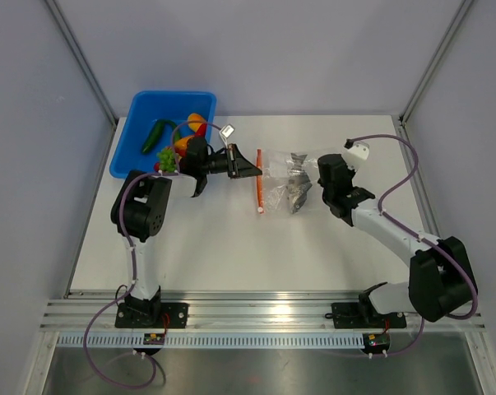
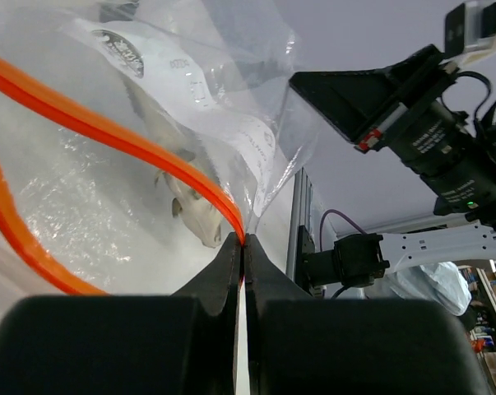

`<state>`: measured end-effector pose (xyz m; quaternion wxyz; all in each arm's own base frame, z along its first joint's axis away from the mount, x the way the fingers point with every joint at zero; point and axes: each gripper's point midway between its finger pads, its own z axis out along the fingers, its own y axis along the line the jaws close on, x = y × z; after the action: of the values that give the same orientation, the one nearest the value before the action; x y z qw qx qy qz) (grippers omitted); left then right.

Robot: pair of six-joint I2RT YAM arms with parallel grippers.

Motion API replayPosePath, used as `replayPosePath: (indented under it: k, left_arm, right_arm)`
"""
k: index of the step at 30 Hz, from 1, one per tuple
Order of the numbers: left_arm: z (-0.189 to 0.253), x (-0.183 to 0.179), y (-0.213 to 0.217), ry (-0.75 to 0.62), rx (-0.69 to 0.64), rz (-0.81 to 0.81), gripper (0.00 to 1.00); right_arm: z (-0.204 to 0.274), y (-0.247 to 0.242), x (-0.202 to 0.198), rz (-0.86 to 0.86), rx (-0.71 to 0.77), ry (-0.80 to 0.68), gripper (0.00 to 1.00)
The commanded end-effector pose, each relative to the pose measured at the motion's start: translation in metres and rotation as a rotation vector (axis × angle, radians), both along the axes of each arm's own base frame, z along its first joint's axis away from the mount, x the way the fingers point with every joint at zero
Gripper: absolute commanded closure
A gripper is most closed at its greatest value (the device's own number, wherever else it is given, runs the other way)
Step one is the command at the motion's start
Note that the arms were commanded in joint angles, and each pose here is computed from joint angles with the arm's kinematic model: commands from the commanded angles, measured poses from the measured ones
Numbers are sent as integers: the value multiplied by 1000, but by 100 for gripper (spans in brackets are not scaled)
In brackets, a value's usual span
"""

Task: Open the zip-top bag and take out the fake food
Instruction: Pick up the fake fish from the zipper food storage bag.

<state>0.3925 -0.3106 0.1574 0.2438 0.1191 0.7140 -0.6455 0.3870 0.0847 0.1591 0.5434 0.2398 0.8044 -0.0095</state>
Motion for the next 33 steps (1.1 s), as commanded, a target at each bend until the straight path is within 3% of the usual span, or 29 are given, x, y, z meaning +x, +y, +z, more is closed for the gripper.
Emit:
replayPosePath:
  k: [1, 8, 17, 22, 33]
  left_arm:
    - [-2, 8, 5, -54, -9, 4, 100]
    - [-24, 16, 3, -17, 15, 10, 100]
    - [-25, 17, 3, -19, 23, 11, 100]
    - [-13, 12, 6, -83, 51, 21, 100]
    - [5, -7, -20, -125, 107, -11, 100]
  right_arm:
    - [49, 5, -2, 5, -19, -84, 100]
    - [75, 34, -10, 82, 1, -136, 100]
    - [89, 33, -20, 113, 38, -231, 100]
    - [64, 4, -29, -16, -45, -162, 100]
    - [-17, -28, -10, -79, -101, 35, 100]
